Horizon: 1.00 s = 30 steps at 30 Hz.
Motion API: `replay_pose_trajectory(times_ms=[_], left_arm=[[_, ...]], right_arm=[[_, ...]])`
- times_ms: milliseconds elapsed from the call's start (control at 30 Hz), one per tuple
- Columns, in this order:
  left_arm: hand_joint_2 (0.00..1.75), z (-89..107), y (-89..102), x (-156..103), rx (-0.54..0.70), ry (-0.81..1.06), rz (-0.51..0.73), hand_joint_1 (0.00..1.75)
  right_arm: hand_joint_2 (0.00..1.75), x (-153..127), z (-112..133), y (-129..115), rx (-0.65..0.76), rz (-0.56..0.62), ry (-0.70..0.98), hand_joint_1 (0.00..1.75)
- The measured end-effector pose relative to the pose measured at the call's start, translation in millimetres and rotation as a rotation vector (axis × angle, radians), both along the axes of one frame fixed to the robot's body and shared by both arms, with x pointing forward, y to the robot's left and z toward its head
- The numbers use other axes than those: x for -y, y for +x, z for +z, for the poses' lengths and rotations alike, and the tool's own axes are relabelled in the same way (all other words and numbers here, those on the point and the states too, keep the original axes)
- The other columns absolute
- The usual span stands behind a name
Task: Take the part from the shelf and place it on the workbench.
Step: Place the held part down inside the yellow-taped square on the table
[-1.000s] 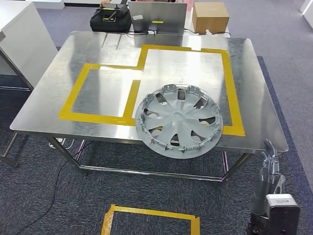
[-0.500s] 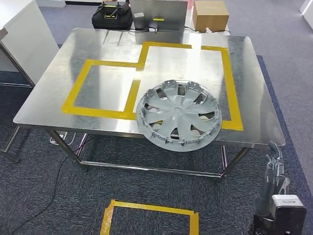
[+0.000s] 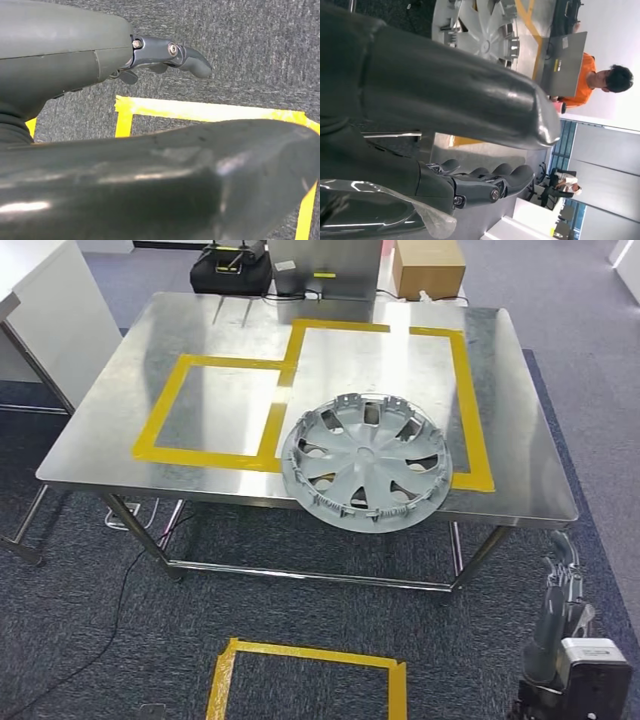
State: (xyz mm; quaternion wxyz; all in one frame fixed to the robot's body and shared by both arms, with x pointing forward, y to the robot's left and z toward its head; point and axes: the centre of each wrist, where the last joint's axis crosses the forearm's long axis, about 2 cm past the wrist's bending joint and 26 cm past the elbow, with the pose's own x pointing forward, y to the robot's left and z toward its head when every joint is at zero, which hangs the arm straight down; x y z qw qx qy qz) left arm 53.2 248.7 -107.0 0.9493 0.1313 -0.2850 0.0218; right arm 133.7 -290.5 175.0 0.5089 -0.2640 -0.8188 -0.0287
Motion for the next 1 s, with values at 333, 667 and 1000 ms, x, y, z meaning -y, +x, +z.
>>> replay_pose_trajectory(times_ms=[333, 667, 1000], left_arm=[[0.0, -0.3, -1.9, -0.6, -0.003, 0.0, 0.004, 0.0], [0.0, -0.3, -1.0, -1.3, 0.0, -0.012, -0.002, 0.0], [0.0, -0.4, -1.0, -1.1, 0.0, -0.016, -0.006, 0.0]], right_arm=[[0.0, -0.7, 0.0, 0.1, -0.003, 0.001, 0.007, 0.0], [0.0, -0.9, 0.4, 0.8, -0.004, 0.007, 0.009, 0.0], [0.0, -1.2, 0.3, 1.7, -0.012, 0.016, 0.019, 0.0]])
